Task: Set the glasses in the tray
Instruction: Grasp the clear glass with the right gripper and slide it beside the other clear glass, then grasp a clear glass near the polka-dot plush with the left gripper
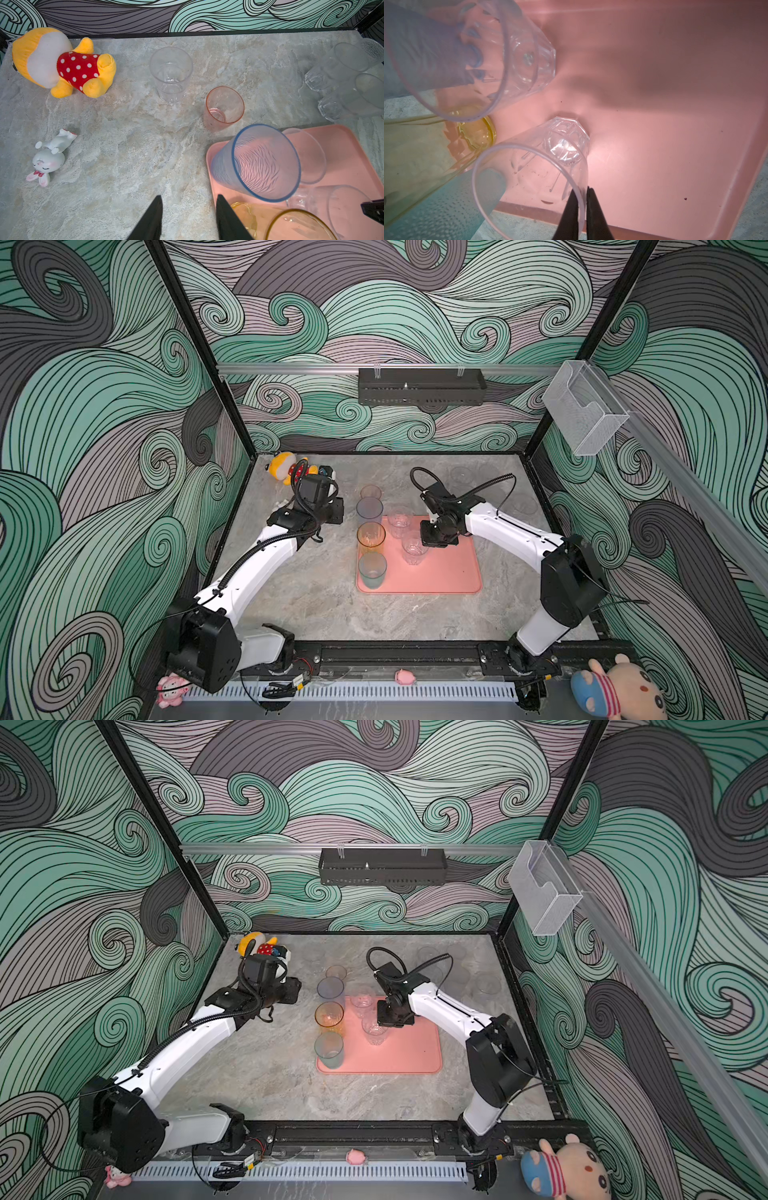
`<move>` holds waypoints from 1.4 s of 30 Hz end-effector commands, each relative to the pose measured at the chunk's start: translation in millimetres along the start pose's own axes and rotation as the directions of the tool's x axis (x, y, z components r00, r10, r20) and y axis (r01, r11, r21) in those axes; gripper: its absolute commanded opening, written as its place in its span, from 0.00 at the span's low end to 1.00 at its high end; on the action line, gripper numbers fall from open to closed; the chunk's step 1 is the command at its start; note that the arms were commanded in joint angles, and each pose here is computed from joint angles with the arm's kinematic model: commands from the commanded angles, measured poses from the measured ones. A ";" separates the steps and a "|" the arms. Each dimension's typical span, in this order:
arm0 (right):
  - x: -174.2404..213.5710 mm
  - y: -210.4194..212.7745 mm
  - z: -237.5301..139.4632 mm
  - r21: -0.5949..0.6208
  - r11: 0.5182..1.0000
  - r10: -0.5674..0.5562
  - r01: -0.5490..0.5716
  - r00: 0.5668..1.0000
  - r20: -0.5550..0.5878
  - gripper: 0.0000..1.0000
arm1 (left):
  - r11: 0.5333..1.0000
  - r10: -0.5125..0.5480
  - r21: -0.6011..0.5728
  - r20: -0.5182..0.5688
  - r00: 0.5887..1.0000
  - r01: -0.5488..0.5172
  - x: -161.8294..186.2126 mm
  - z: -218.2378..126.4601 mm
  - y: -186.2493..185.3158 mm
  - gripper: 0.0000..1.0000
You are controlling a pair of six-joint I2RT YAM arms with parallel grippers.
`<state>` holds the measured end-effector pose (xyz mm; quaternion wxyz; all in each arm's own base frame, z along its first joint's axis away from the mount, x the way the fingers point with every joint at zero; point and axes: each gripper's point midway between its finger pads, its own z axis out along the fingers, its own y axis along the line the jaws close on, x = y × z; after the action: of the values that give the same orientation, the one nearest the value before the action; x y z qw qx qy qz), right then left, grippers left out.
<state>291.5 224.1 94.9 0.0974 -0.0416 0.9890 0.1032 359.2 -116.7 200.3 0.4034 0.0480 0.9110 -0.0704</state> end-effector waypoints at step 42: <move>-14.2 2.5 -56.7 -0.059 0.998 0.039 -0.030 0.988 0.148 0.45 | 0.979 -0.151 -0.141 -0.002 0.989 0.149 -12.6 -6.8 39.4 0.61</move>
<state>300.5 230.0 164.3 0.1767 -0.0196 0.9716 0.1560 363.3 -85.1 195.8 0.3867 -0.0230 0.9212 -0.0377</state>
